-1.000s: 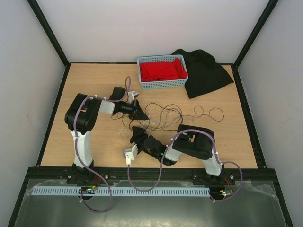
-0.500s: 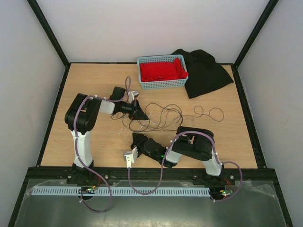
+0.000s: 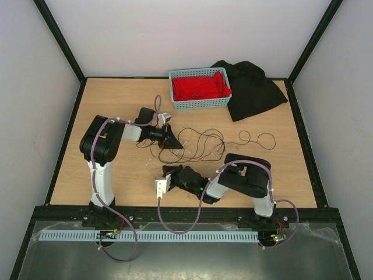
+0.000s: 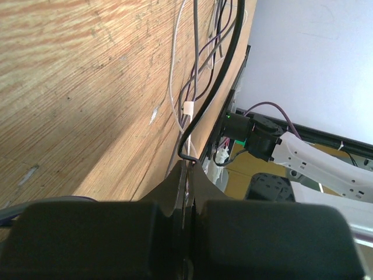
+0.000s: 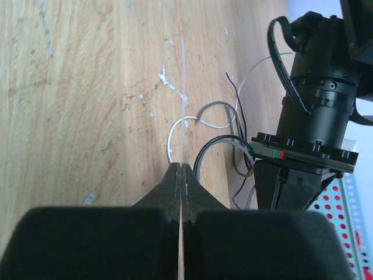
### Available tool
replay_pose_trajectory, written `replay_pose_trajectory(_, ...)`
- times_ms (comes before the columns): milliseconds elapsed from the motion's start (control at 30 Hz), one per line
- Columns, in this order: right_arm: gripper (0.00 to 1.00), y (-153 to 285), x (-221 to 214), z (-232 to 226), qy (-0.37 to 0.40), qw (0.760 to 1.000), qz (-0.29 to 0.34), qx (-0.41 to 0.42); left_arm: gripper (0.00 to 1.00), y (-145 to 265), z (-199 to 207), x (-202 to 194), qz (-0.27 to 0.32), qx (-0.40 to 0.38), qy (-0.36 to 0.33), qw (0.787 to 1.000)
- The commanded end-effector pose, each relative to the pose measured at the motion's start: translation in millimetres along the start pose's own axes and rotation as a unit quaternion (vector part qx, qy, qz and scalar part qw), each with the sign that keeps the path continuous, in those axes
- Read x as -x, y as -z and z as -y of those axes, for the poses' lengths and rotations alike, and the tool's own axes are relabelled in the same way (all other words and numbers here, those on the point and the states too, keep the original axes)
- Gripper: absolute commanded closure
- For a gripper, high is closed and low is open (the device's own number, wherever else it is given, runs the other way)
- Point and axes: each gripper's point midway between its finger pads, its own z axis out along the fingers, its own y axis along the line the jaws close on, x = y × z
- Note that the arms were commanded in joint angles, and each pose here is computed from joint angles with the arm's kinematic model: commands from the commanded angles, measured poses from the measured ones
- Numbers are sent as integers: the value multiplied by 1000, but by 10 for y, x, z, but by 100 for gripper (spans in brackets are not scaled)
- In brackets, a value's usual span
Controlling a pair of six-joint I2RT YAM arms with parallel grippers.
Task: Zip-tie the wires
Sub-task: Tie the cable at the center of the board.
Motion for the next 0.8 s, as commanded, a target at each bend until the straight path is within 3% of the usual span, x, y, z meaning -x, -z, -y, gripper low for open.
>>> replay_pose_trajectory(0,100,41,105,77,-116,993,29,17,100,66,213,7,2,-20,-40,999)
replay_pose_trajectory(300,100,90,25,326,-289,956,45,8,100,96,269,-37,1,-24,-64,998)
replay_pose_trajectory(533,100,216,-91,479,-440,896,65,1,100,147,319,-76,10,-24,-111,993)
replay_pose_trajectory(767,100,351,-178,656,-533,841,93,-16,100,181,404,-111,18,-31,-177,983)
